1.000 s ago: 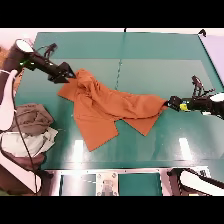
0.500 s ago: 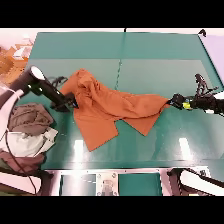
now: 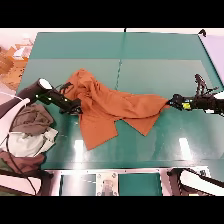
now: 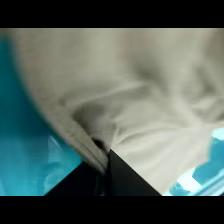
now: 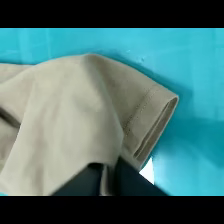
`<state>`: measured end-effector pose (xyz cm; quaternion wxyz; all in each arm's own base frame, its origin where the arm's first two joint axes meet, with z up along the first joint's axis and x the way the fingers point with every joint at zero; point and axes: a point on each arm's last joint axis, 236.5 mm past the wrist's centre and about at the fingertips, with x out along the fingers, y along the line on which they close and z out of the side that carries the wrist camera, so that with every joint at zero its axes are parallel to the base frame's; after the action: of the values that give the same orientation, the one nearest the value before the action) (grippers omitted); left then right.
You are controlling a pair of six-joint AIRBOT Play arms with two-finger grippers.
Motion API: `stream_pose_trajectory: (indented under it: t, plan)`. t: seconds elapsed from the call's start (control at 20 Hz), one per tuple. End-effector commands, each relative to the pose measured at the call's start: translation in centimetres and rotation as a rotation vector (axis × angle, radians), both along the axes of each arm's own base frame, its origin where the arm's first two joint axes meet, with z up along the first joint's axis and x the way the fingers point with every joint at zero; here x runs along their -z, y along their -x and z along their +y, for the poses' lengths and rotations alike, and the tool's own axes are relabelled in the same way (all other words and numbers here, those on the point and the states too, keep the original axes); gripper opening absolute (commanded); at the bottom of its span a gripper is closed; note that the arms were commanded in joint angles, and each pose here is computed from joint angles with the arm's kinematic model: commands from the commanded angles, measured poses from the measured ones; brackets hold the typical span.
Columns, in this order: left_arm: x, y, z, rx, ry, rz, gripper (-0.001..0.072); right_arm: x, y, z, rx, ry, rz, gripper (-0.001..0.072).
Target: Fold the shirts.
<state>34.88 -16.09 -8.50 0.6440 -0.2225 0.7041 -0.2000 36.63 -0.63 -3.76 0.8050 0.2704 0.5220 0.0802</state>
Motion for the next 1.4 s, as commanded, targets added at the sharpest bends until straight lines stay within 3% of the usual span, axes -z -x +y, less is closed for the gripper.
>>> stream_pose_trajectory:
  t: [0.0,0.05,0.1,0.6,0.8,0.9,1.0,1.05,1.2,1.35]
  plan:
    - [-2.6,-1.1,-0.7,0.064,0.035,-0.051,0.0023,0.1,0.7,0.6,-0.022,-0.021,0.025,0.0301]
    - [-2.9,-1.4,-0.7,0.064,0.035,-0.061,0.0023,0.1,0.9,0.8,-0.027,-0.029,0.033,0.0403]
    - [-3.0,-1.7,-0.6,0.065,0.029,-0.073,0.0023,0.1,1.2,1.1,-0.033,-0.039,0.046,0.0428]
    - [-3.1,-2.6,-0.3,0.090,0.011,-0.123,0.0023,5.0,5.7,1.7,0.069,-0.078,0.232,0.0419]
    - [-3.1,-2.8,-0.4,0.083,0.013,-0.131,0.0023,4.0,2.5,1.2,0.173,-0.115,0.124,0.0356]
    - [-3.1,-3.0,-0.4,0.077,0.013,-0.138,0.0023,3.5,1.3,2.1,0.171,-0.135,0.078,0.0243]
    - [-3.4,-3.3,-0.5,0.074,0.017,-0.147,0.0023,3.4,1.3,4.2,0.125,-0.158,0.083,0.0043]
    - [-4.4,-3.6,-0.6,0.082,0.022,-0.165,0.0023,3.2,1.8,5.6,0.070,-0.170,0.098,0.0015]
    - [-14.2,-6.7,-0.3,0.104,0.033,-0.384,0.0022,-3.5,2.2,7.0,-0.067,-0.255,0.061,0.0013]
    - [-33.3,-7.8,1.1,0.039,0.039,-0.818,0.0023,-20.4,-0.5,3.7,-0.078,-0.227,-0.290,0.0014]
